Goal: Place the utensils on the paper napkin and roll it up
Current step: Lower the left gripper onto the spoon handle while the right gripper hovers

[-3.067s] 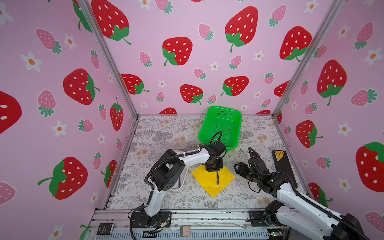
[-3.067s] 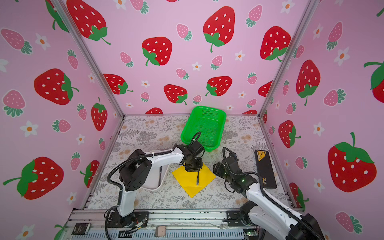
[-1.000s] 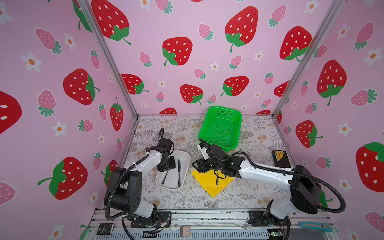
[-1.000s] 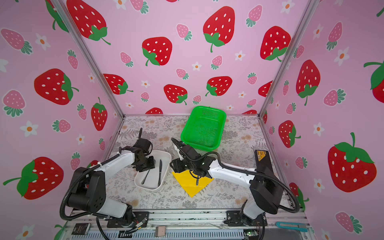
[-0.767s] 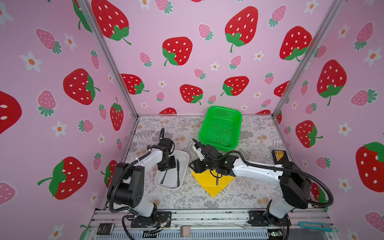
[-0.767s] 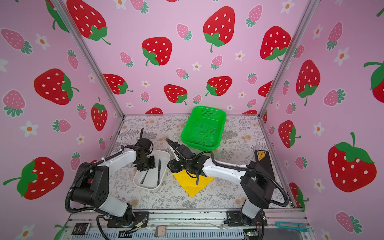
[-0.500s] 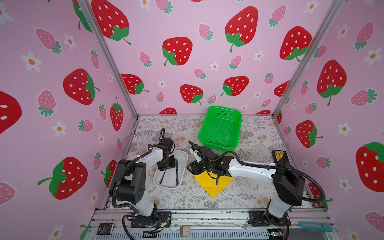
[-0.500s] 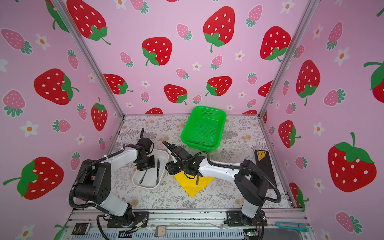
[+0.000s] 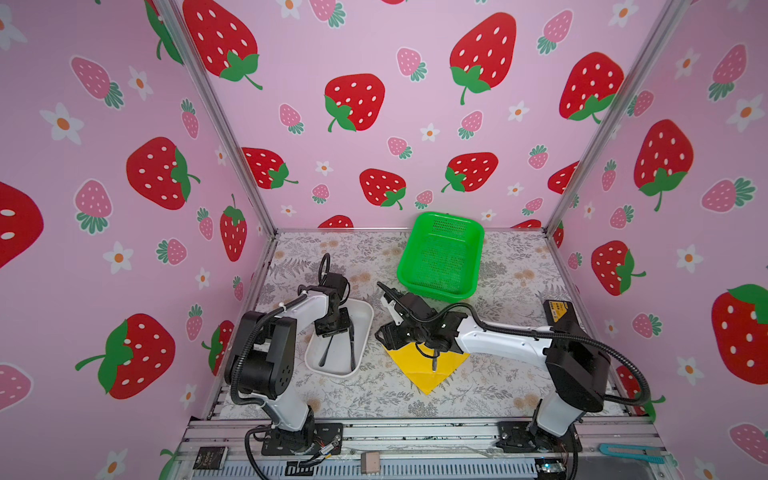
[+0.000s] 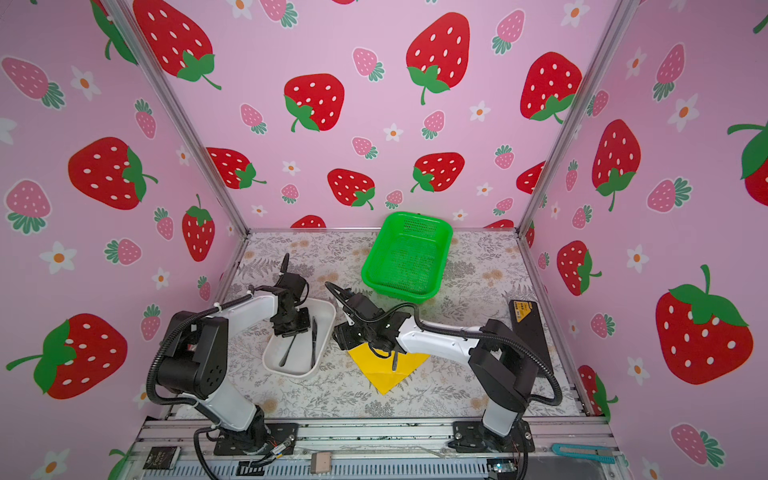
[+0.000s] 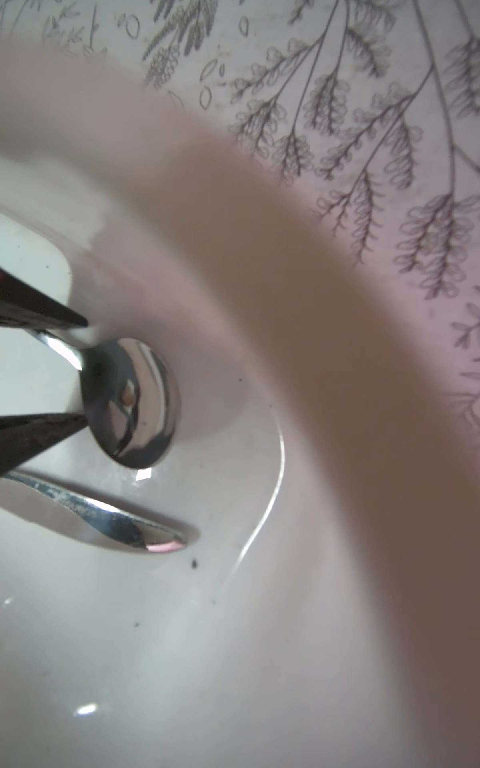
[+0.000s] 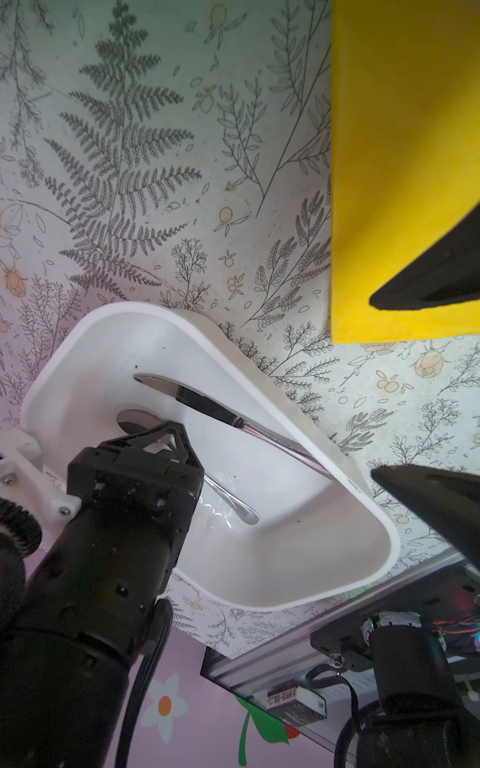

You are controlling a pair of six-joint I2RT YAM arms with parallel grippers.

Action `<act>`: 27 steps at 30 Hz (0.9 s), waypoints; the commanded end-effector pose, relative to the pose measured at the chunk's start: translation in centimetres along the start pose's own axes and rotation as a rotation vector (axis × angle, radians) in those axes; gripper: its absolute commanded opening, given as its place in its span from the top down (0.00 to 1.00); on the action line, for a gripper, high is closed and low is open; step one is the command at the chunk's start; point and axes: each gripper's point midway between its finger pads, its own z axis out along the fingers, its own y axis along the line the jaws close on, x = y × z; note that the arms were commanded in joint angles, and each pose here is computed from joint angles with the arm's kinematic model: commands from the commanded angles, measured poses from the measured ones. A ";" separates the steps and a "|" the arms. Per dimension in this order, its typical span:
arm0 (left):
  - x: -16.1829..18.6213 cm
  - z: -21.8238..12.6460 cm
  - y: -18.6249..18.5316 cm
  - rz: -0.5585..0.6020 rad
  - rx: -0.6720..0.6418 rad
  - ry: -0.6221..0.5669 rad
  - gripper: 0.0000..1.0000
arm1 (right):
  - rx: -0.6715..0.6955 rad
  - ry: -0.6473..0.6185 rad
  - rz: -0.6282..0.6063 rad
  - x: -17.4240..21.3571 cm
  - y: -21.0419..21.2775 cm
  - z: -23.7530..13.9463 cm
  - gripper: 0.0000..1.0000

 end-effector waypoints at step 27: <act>3.3 0.0 0.4 0.011 0.006 0.145 0.73 | 0.027 -0.023 0.044 -0.2 -0.2 -1.6 0.39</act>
